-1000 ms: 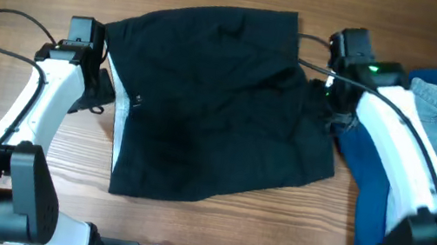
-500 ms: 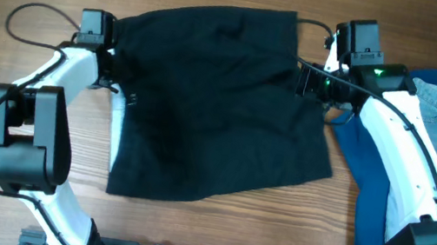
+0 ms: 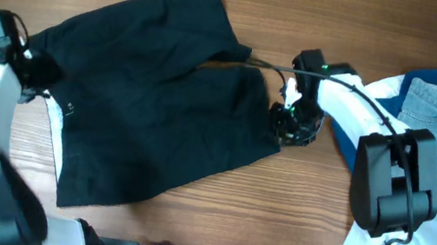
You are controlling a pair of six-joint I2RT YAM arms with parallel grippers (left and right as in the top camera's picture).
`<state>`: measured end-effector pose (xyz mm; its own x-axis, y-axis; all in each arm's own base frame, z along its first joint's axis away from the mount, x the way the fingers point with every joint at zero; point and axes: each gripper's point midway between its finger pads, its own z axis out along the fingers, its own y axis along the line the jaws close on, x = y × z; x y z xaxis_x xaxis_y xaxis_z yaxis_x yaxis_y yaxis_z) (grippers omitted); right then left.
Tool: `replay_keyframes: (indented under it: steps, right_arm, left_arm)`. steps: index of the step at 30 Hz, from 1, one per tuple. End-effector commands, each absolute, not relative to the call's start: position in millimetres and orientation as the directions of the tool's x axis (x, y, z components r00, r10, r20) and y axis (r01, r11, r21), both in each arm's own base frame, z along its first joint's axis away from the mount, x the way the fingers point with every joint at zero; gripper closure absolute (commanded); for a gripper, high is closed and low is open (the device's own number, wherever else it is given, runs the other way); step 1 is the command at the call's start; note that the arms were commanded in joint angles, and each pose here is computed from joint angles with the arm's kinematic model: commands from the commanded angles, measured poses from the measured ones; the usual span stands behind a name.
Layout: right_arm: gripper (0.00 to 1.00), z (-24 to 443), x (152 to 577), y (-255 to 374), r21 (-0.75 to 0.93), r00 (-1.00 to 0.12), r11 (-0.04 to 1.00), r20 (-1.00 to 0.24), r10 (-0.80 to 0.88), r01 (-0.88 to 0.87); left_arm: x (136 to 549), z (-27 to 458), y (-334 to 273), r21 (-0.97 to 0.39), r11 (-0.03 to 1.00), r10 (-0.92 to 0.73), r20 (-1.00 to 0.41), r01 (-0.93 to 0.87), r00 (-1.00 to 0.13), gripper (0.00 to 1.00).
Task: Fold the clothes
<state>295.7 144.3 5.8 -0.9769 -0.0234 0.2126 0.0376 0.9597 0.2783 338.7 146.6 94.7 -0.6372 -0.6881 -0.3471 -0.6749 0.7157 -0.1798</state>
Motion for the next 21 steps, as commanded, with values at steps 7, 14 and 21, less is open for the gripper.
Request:
replay_keyframes:
  steps: [7,14,21]
  right_arm:
    - [0.96,48.6,278.1,55.9,-0.174,-0.964,0.958,0.099,0.248,0.229]
    - [0.23,130.0,351.0,82.2,0.093,-0.925,0.988,-0.349,0.151,0.126]
    - [0.38,133.9,493.0,166.4,0.555,-0.726,0.832,-0.574,0.379,-0.005]
  left_arm:
    - [296.1,126.8,88.3,-0.232,0.757,-0.653,-0.226,-0.611,-0.723,0.44]
    - [303.7,123.8,52.2,-0.150,0.852,-0.523,-0.252,-0.501,-0.814,0.38]
    - [306.9,110.2,18.2,-0.135,0.902,-0.431,-0.209,-0.410,-0.878,0.34]
